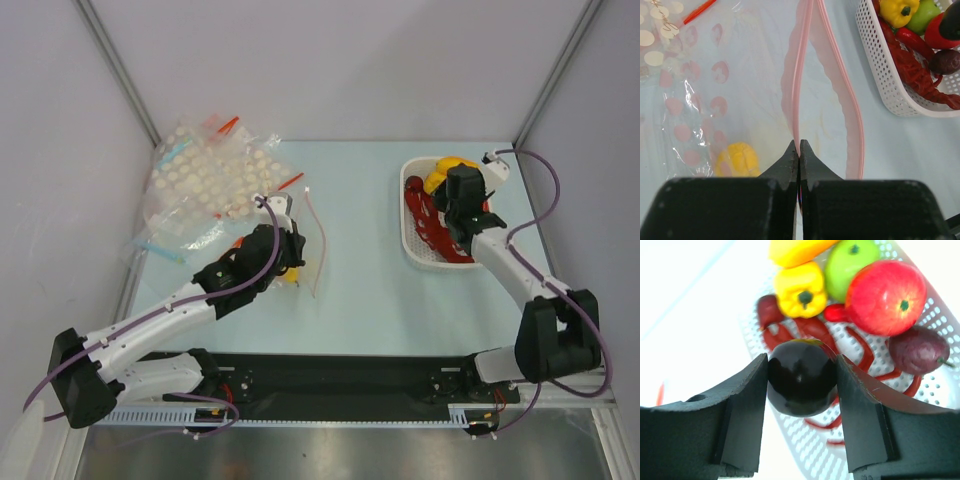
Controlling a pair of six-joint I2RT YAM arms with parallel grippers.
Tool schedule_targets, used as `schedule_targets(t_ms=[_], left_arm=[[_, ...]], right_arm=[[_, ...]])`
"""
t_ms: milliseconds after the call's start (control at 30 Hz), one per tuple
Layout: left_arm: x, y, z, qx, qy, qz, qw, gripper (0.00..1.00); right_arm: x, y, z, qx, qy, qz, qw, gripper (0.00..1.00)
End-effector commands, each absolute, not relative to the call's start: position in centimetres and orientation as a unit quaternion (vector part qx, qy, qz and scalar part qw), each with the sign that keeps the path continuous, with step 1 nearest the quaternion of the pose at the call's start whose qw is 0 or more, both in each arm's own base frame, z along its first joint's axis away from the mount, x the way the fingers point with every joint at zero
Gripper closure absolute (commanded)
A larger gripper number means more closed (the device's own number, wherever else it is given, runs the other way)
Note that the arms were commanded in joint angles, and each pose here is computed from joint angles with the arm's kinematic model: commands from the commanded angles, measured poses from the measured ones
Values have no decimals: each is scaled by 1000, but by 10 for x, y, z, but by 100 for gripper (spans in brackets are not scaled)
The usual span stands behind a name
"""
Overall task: Place the food in the zip-top bag and seal the zipper
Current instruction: Pick up the fake fruit from the bin.
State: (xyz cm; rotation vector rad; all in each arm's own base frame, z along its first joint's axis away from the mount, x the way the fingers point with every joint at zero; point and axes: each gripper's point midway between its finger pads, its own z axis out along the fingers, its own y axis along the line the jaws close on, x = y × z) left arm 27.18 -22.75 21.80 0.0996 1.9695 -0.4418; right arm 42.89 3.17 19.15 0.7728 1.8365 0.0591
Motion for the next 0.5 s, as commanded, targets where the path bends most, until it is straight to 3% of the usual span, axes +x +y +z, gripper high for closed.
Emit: schedule_targets(t_ms=[0, 233, 467], left_arm=[[273, -233, 230, 39, 813, -205, 543, 100], [274, -245, 225, 60, 823, -210, 524, 100], [276, -254, 215, 76, 834, -203, 507, 100]], right_arm=[[414, 59, 223, 300, 765, 111, 559, 67], [362, 154, 274, 158, 756, 279, 571, 68], [293, 250, 289, -29, 727, 406, 553, 67]])
